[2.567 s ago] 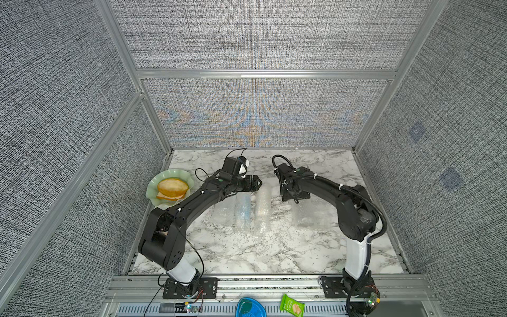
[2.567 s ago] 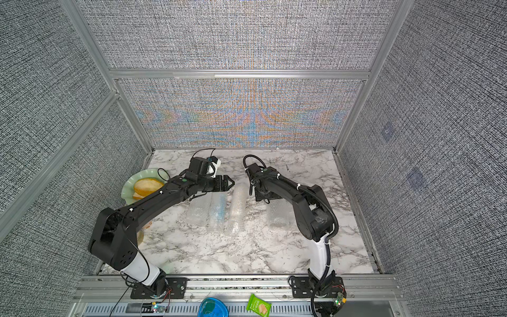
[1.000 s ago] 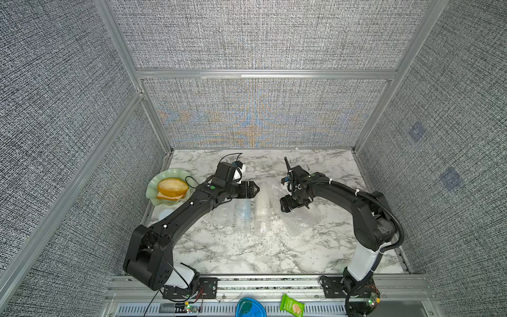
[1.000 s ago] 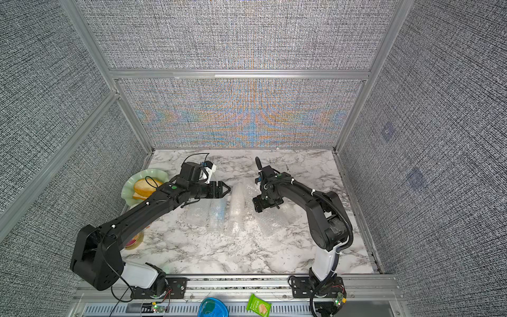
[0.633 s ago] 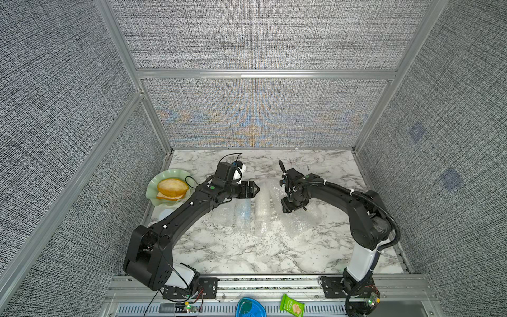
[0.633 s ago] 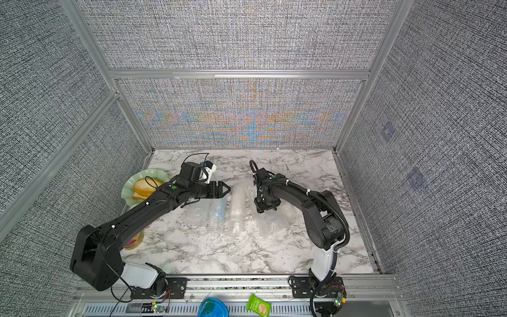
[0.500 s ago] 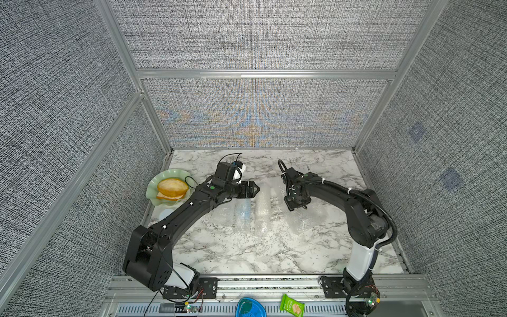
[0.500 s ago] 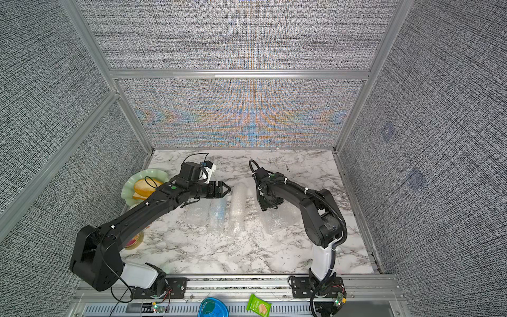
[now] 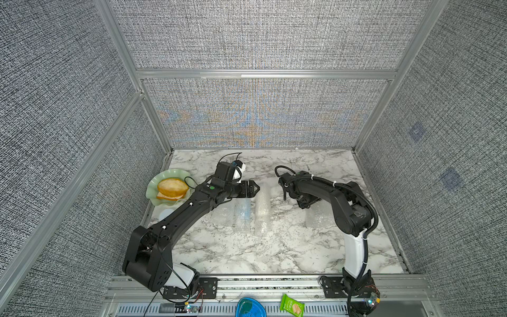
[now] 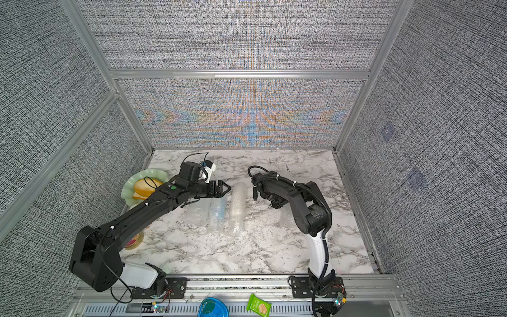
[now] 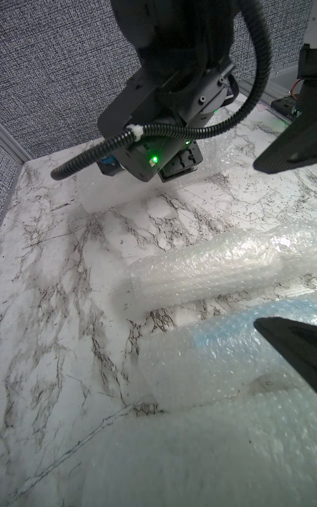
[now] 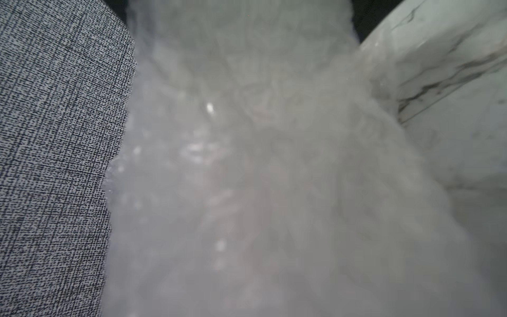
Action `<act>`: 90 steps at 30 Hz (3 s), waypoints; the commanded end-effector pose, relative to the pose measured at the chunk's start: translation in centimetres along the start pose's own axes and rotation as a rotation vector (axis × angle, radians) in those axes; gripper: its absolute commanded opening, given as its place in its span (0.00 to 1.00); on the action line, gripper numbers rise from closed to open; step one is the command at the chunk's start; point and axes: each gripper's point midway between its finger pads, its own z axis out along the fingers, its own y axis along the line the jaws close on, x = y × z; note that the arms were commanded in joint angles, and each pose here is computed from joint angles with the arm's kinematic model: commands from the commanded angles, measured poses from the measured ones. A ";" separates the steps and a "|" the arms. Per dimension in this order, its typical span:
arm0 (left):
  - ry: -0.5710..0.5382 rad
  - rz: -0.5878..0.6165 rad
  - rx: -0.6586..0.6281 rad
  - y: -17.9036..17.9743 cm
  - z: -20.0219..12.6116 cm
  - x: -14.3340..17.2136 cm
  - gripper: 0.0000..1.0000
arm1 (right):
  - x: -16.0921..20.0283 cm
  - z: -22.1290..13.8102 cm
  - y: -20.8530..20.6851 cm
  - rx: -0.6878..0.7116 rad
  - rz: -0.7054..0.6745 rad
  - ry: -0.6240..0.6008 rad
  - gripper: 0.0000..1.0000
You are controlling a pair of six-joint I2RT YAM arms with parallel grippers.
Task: Unwrap the vase from the bubble wrap
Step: Unwrap the bubble wrap at the center of the board, then pick up the vase from the bubble wrap.
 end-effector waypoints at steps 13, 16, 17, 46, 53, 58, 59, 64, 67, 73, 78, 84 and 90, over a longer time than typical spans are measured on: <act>-0.033 -0.001 0.032 -0.6 -0.3 -0.6 0.84 | -2.0 -5.8 4.9 -0.508 0.190 -0.071 0.83; -0.040 0.000 0.034 -0.7 -0.5 -0.7 0.84 | -2.7 -7.2 5.8 -0.598 0.240 -0.088 0.83; -0.044 0.002 0.034 -0.8 -0.6 -0.8 0.84 | -2.9 -7.5 6.0 -0.625 0.260 -0.092 0.83; -0.043 0.120 0.069 -1.5 -2.0 0.4 0.90 | -2.4 -5.2 -4.2 -0.491 0.369 -0.146 0.84; 0.005 0.171 0.033 -1.1 -1.8 0.3 0.92 | -2.8 -2.6 -3.9 -0.483 0.298 -0.068 0.86; 0.032 0.204 0.018 -1.0 -1.6 0.2 0.92 | -4.1 -1.4 -2.9 -0.499 0.240 -0.034 0.86; 0.033 0.211 0.018 -1.1 -1.6 0.1 0.92 | -4.4 -1.2 -2.6 -0.509 0.230 -0.031 0.86; 0.034 0.252 0.032 -1.8 -1.9 -0.6 0.94 | -5.9 0.1 -1.4 -0.528 0.188 -0.015 0.86; 0.042 0.275 0.040 -1.9 -1.6 -0.6 0.94 | -6.6 0.8 -0.6 -0.542 0.158 -0.002 0.86; 0.062 0.291 0.035 -1.0 -0.7 0.3 0.93 | -7.7 2.4 0.2 -0.546 0.127 0.020 0.85; 0.071 0.295 0.051 -0.8 -0.1 1.0 0.93 | -8.1 3.2 0.3 -0.555 0.119 0.042 0.78; 0.085 0.297 0.062 -0.8 0.1 1.4 0.92 | -7.8 3.8 0.8 -0.564 0.104 0.061 0.72; 0.069 0.307 0.056 -0.9 -0.4 1.1 0.92 | -7.7 3.9 1.5 -0.589 0.094 0.077 0.70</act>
